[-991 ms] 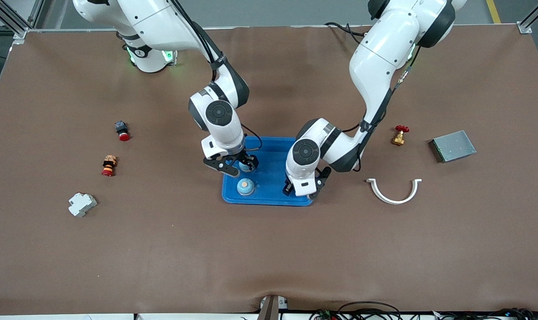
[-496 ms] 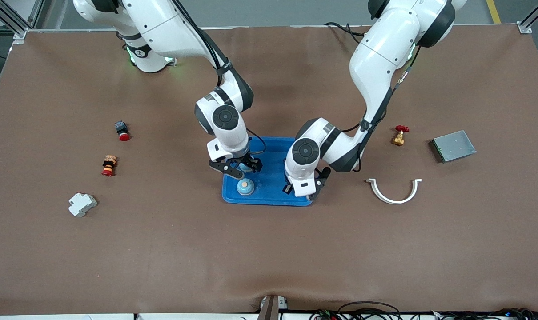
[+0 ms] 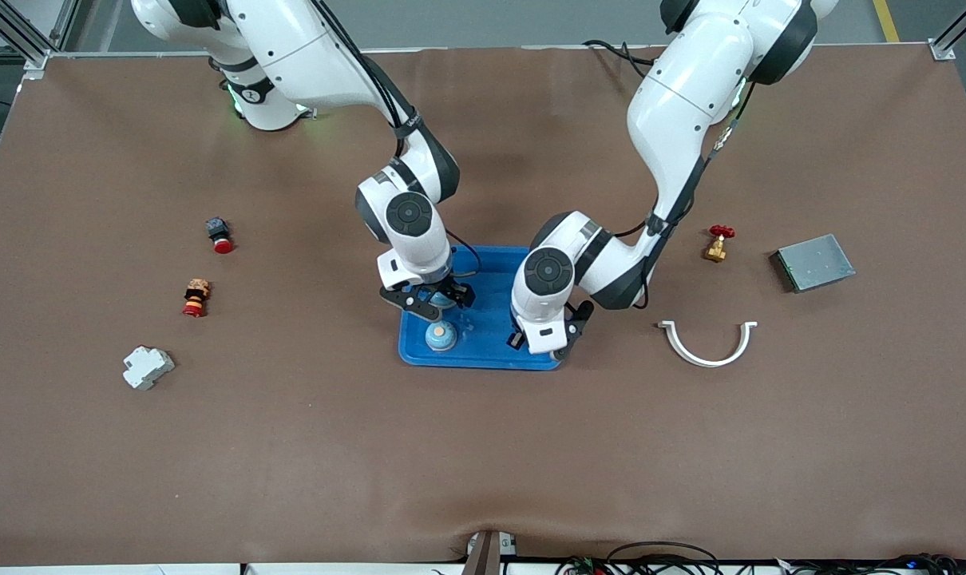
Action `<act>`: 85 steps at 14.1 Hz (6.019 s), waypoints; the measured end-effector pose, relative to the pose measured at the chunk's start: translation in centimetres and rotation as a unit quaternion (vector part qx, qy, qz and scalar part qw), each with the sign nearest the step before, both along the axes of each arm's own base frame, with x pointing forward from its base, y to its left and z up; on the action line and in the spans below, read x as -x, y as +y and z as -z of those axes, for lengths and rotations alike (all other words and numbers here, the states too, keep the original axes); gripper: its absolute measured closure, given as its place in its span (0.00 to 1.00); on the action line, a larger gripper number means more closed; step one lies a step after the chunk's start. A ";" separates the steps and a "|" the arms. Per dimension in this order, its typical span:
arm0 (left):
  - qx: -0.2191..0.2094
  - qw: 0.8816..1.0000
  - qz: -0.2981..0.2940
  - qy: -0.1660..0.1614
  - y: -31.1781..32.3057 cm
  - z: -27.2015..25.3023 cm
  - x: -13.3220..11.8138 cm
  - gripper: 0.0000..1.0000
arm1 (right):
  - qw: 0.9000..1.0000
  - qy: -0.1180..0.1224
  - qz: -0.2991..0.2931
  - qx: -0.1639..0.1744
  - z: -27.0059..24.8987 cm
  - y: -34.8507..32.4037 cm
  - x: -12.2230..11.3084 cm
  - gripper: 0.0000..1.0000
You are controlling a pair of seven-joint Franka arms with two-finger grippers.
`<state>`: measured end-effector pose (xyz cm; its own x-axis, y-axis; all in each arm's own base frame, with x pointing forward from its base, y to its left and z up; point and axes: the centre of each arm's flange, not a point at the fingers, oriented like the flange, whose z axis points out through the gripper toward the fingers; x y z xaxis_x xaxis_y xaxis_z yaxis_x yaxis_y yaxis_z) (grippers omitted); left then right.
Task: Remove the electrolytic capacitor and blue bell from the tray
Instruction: 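Grasp the capacitor with the left gripper while the right gripper grasps a bell, then carry the capacitor toward the arch while the right gripper carries the bell, then lower the bell onto the table with the right gripper while the left gripper holds, then release the capacitor beside the arch while the right gripper returns to the tray, then grasp the second bell with the right gripper while the left gripper reaches the capacitor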
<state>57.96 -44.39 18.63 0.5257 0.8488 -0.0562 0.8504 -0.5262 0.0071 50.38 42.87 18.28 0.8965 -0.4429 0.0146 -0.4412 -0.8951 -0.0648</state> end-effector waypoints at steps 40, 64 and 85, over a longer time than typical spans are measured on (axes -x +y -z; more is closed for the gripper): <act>-0.016 0.989 0.146 0.006 35.6 -2.4 -12.9 0.70 | 0.941 0.037 -0.336 0.002 -0.5 -46.3 -9.0 0.34; -0.009 0.988 0.155 -0.019 34.9 -1.0 -13.0 0.05 | 0.993 0.046 -0.105 -0.019 -11.7 -6.6 -10.5 0.00; -0.021 0.993 0.113 0.011 6.5 -12.2 -2.1 0.00 | 0.997 0.005 -0.081 -0.016 0.1 0.2 -9.6 0.00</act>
<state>60.06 -37.85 30.81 0.7018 0.7114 -0.0368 0.7106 -0.7028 -0.0350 59.98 43.10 18.18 0.9561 -0.2929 -0.0072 -0.2923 -0.9520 -0.0911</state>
